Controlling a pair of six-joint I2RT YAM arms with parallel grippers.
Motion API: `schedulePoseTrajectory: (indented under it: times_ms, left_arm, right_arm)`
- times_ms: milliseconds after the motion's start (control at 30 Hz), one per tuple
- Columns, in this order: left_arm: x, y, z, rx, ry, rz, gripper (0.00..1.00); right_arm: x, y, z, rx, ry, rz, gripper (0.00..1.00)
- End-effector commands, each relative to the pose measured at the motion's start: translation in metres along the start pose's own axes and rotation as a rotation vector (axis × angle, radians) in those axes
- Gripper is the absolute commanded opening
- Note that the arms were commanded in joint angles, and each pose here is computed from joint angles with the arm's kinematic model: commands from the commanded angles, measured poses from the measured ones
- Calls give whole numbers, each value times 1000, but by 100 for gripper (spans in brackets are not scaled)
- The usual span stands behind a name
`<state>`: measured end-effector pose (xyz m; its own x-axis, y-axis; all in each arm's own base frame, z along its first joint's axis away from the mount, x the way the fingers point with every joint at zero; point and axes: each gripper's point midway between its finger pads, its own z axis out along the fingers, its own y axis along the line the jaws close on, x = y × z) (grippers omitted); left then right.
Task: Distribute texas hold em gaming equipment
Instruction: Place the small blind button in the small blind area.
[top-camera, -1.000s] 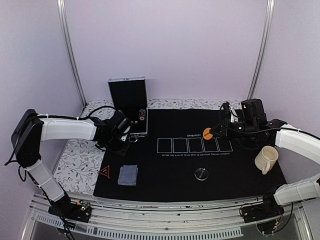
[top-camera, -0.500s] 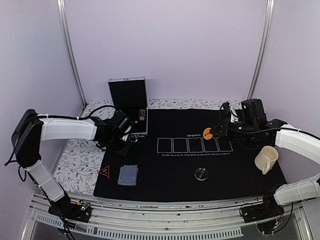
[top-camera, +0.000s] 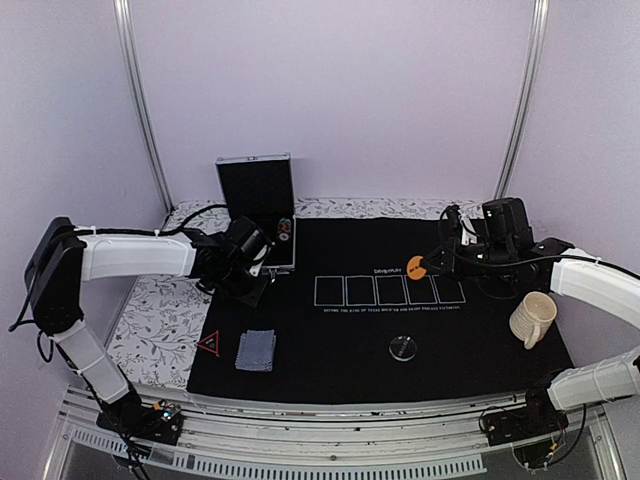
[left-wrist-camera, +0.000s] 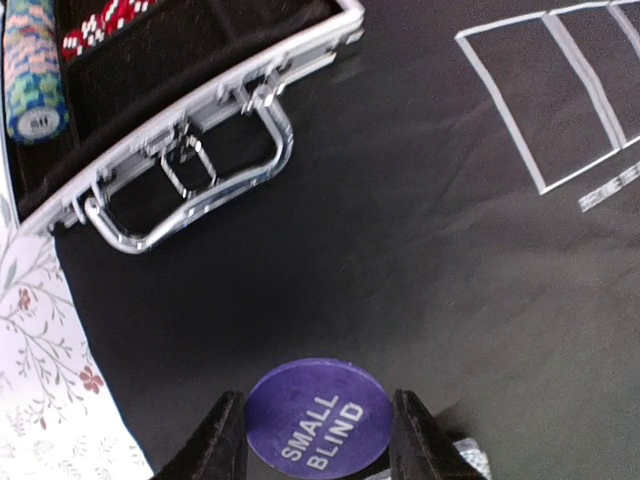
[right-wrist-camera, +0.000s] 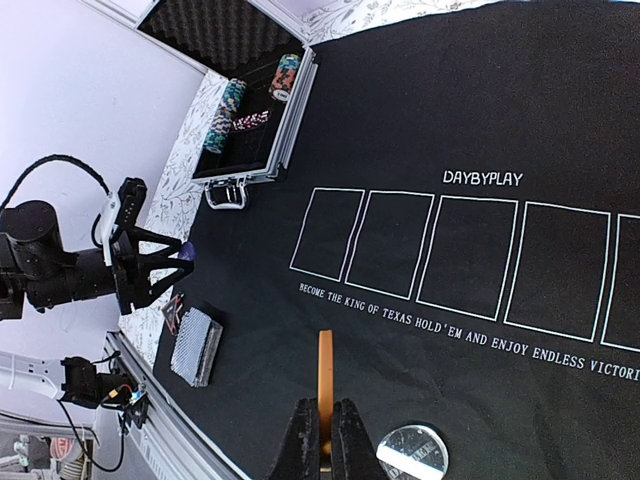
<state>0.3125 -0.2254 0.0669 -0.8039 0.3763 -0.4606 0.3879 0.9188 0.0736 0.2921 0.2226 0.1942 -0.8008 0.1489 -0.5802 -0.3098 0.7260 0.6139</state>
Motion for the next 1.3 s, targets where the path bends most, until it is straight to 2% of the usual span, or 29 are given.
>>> schedulePoseTrajectory:
  times_ms: [0,233,467,700,733,1033,1267]
  left_arm:
    - [-25,-21,-9,34,-53,48,33]
    - [-56,-52,-11,72,-101,116,33]
    - [-67,-74,5,86,-92,167,33]
    - [-70,-84,23,80,-72,196,33]
    - [-63,-86,37,70,-42,207,33]
    - [-59,-83,71,5,10,246,33]
    - [-56,-85,80,9,29,247,35]
  right_arm:
    - [-15,7,-7,2,-43,-16,2]
    - [-15,3,-8,23,-50,-18,2]
    - [-15,2,-10,30,-54,-21,2]
    - [-13,-1,-10,40,-51,-20,2]
    - [-13,-1,-10,40,-50,-21,2]
    - [-12,-2,-9,44,-46,-23,2]
    - [-12,-2,-9,46,-46,-22,2]
